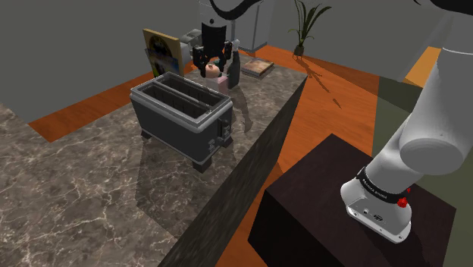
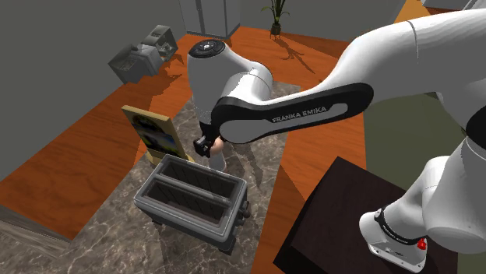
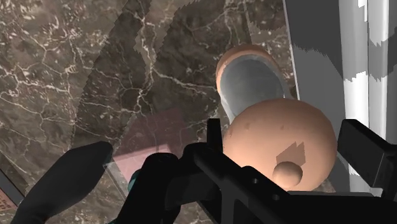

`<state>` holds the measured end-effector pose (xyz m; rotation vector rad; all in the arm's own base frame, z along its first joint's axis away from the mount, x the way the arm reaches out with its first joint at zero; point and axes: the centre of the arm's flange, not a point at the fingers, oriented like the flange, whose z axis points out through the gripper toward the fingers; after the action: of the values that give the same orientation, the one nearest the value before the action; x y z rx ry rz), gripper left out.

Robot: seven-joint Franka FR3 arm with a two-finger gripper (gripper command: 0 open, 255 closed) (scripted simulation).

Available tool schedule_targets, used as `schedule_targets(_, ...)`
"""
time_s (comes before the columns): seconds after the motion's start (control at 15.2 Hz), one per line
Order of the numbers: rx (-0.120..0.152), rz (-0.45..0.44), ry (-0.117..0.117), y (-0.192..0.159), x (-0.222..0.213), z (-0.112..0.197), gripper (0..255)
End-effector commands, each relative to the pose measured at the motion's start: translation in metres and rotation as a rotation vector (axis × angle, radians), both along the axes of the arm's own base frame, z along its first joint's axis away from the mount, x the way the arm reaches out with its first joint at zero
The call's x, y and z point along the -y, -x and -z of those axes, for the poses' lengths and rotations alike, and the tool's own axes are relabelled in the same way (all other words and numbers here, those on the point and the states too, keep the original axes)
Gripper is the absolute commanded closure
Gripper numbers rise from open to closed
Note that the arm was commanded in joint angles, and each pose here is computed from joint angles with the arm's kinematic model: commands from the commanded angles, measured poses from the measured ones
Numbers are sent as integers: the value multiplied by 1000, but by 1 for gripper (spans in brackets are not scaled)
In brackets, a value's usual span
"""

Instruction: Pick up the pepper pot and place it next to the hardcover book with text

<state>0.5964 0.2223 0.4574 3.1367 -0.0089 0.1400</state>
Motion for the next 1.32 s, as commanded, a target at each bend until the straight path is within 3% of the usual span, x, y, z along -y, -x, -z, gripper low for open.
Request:
schedule_targets(0.0,0,0,0,-1,0,-11,255)
schedule_targets(1.25,0,0,0,-1,0,-112,255)
